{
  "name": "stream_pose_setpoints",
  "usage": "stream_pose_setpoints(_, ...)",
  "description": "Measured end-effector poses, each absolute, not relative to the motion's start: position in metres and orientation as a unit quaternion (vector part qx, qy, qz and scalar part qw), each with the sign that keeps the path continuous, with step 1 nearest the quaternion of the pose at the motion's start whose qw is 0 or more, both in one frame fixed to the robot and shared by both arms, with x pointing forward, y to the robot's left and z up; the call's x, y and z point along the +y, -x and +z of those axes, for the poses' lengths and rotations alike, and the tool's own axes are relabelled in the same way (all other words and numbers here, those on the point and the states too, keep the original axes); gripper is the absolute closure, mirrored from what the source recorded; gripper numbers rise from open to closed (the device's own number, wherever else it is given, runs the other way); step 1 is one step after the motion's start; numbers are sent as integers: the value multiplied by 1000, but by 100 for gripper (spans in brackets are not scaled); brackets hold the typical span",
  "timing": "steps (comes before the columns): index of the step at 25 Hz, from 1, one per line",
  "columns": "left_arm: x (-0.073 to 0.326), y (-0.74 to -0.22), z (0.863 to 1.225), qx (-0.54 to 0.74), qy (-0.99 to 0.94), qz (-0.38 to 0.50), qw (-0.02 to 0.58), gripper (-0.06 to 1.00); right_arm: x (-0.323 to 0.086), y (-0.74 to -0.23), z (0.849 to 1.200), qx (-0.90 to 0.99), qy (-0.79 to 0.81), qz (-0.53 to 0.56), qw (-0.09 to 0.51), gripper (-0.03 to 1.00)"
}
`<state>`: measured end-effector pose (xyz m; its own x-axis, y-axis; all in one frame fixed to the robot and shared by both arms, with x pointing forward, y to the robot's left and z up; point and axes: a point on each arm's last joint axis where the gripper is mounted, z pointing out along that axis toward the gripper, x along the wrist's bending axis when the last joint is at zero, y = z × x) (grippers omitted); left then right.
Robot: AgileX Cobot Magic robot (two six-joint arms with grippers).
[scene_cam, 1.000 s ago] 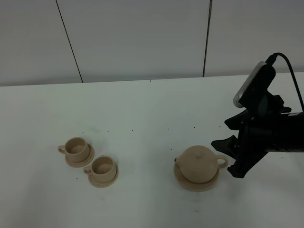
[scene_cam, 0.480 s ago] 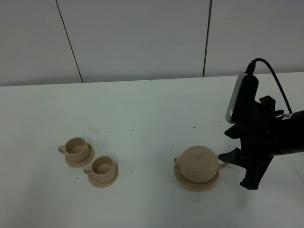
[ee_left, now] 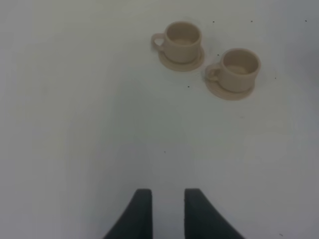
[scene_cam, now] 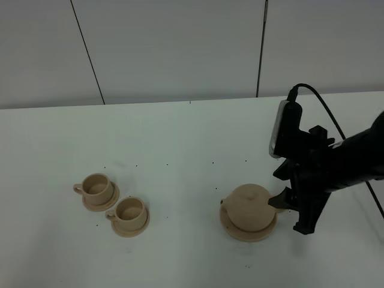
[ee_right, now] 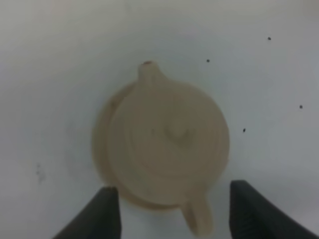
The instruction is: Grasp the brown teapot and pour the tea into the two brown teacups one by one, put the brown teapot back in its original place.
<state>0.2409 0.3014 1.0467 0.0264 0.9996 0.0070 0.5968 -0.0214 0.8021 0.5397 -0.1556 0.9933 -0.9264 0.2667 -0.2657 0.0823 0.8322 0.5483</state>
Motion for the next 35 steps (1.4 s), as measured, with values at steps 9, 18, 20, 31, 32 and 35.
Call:
stream_pose_setpoints(9,301,-241,1047,622,-641,315,319,71,-154,-552,982,957,-49,236,158,50)
stream_pose_setpoints(18,301,-241,1047,622,-642,315,319,71,-155,-554,973,964,-34,216,151,54)
stream_pose_setpoints(20,301,-241,1047,622,-642,316,319,71,-155,-555,972,964,-34,216,152,54)
stream_pose_setpoints(31,301,-241,1047,622,-642,316,319,71,-154,-561,956,967,-18,204,153,54)
stream_pose_setpoints(32,301,-241,1047,622,-642,316,319,71,-154,-561,956,966,-17,204,155,54)
stream_pose_setpoints(35,301,-241,1047,622,-642,316,319,71,-154,-563,955,965,-12,204,162,54)
